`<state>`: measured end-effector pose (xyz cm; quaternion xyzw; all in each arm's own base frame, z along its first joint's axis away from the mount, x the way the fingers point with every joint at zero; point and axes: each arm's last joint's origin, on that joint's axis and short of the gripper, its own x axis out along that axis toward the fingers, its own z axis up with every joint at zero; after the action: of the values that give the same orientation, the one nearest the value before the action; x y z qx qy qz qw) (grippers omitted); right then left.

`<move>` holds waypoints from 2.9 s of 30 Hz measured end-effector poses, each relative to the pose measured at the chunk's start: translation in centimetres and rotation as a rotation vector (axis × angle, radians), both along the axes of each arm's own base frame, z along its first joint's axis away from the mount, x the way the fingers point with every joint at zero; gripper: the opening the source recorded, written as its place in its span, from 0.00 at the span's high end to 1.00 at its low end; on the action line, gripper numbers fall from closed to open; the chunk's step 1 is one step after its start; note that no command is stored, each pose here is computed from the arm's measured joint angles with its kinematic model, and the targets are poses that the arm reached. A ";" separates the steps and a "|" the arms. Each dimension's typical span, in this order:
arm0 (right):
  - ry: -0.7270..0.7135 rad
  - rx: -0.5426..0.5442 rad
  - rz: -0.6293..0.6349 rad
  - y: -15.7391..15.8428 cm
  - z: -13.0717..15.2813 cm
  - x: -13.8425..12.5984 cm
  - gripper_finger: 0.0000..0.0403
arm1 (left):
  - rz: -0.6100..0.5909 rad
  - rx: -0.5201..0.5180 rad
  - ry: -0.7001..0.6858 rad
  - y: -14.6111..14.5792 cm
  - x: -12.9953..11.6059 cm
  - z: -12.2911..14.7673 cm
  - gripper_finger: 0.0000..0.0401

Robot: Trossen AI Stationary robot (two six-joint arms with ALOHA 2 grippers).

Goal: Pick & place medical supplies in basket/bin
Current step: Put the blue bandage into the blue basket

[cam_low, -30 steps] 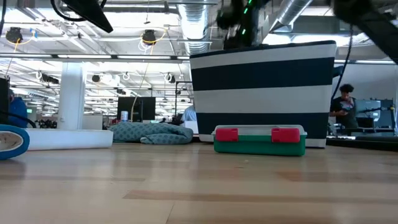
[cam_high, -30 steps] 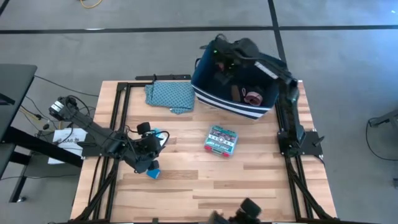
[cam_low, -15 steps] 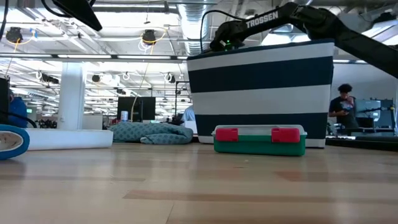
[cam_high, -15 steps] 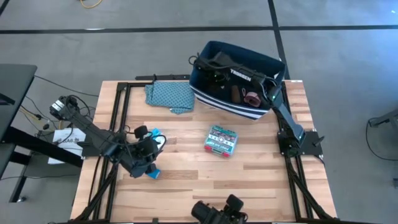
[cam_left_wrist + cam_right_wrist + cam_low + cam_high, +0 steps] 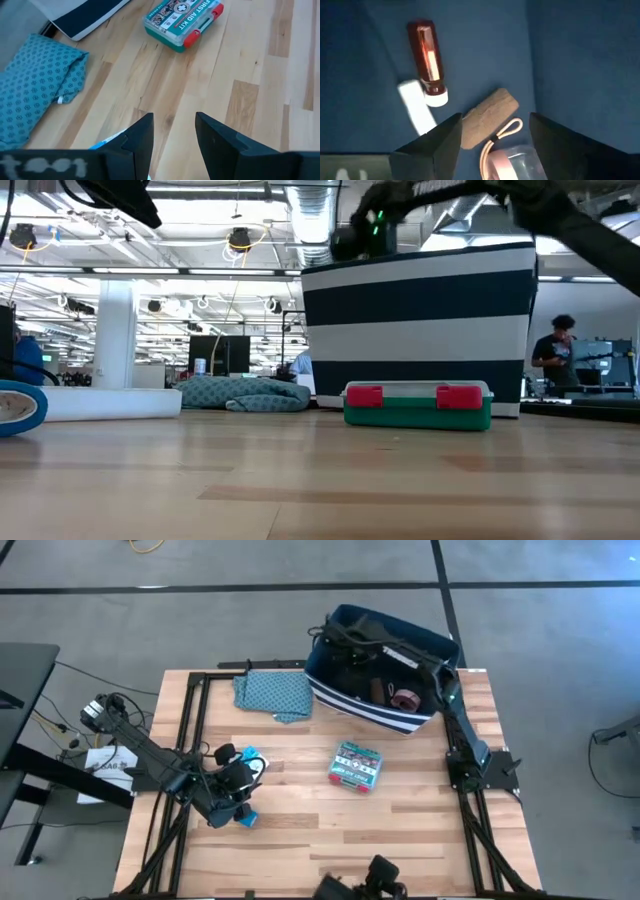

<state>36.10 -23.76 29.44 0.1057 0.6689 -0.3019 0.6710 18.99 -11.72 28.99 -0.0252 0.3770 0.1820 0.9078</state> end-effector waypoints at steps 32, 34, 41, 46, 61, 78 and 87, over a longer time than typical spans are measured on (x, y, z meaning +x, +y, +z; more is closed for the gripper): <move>-0.584 -0.155 0.386 21.2 19.2 -9.6 0.55 | -0.208 -0.160 0.265 -1.6 -4.9 -12.2 0.66; -0.580 -0.154 0.387 21.2 19.1 -9.4 0.56 | -0.287 -0.103 0.284 -1.6 -4.9 -12.3 0.66; -0.552 -0.155 0.385 20.8 18.5 -8.6 0.56 | -0.554 0.068 0.300 -1.9 -4.5 -12.1 0.66; -0.538 -0.158 0.400 20.5 18.3 -8.4 0.56 | -0.573 0.034 0.320 -1.7 -4.3 -12.2 0.66; -0.526 -0.170 0.433 20.4 18.4 -8.4 0.58 | -0.569 -0.032 0.313 -0.6 -2.7 -12.0 0.54; -0.402 -0.191 0.618 20.2 16.7 -6.2 0.59 | -0.623 -0.078 0.373 -0.3 -1.8 -12.9 0.42; -0.295 -0.157 0.671 19.9 13.8 -2.9 0.59 | -0.685 -0.169 0.493 -1.5 -0.2 -16.3 0.42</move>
<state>33.17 -3.88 43.28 -0.1289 0.5371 -0.0971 0.8279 18.82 -13.26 12.70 0.0715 0.5830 -0.1607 0.7932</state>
